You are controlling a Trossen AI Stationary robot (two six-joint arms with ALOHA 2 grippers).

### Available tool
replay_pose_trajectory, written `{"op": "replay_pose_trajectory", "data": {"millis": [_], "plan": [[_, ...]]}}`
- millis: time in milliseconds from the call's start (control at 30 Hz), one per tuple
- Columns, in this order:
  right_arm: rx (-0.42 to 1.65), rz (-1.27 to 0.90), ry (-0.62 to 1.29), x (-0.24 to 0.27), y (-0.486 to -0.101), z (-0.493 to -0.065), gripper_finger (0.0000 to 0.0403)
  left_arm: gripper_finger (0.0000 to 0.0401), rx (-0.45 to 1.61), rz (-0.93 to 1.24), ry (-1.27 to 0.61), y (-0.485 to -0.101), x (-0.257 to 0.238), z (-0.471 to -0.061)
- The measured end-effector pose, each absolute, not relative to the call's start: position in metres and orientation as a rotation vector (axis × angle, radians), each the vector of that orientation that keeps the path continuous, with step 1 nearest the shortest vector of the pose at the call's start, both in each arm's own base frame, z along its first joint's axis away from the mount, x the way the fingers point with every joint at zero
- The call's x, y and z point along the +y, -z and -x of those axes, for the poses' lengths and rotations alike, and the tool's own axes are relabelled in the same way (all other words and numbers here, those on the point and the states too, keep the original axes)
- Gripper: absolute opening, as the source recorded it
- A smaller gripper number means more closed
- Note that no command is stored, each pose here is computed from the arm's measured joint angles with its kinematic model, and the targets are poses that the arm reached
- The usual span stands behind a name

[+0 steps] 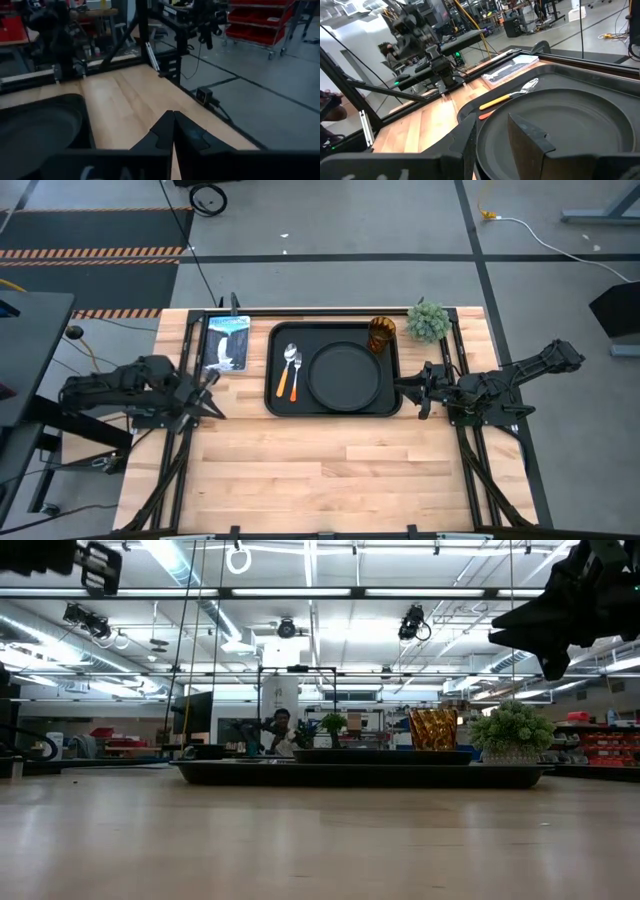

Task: Pick and place plate/cup/fork/spoon on tray
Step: Return to Home Position

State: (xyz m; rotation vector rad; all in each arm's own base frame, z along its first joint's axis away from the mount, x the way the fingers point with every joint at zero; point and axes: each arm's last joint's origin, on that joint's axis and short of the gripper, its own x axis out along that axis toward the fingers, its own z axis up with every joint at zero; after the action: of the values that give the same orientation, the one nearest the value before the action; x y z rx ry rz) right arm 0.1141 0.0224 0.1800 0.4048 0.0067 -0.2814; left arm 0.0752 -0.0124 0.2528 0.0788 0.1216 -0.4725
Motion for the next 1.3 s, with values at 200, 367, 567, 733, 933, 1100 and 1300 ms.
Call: {"op": "replay_pose_trajectory", "data": {"millis": [200,367,567,733,933,1100,1300], "plan": [[0.003,-0.407,0.28,0.022,-0.18,-0.114,0.0116,0.0014,-0.052,-0.043,0.506,-0.208,-0.015,-0.088],[0.002,-0.407,0.281,0.022,-0.18,-0.114,0.0116,0.0018,-0.099,0.115,0.53,-0.179,-0.015,-0.093],[-0.004,-0.41,0.279,0.022,-0.181,-0.114,0.0116,0.0015,-0.057,0.125,0.505,-0.175,-0.015,-0.093],[-0.011,-0.414,0.278,0.022,-0.182,-0.114,0.0116,0.0017,-0.08,0.091,0.499,-0.176,-0.014,-0.094],[-0.011,-0.414,0.277,0.022,-0.182,-0.114,0.0116,0.0019,-0.089,0.089,0.499,-0.177,-0.014,-0.094],[-0.011,-0.414,0.278,0.022,-0.182,-0.114,0.0116,0.0017,-0.089,0.089,0.499,-0.177,-0.014,-0.094],[-0.011,-0.414,0.278,0.022,-0.182,-0.114,0.0116,0.002,-0.09,0.089,0.499,-0.177,-0.014,-0.094]]}}
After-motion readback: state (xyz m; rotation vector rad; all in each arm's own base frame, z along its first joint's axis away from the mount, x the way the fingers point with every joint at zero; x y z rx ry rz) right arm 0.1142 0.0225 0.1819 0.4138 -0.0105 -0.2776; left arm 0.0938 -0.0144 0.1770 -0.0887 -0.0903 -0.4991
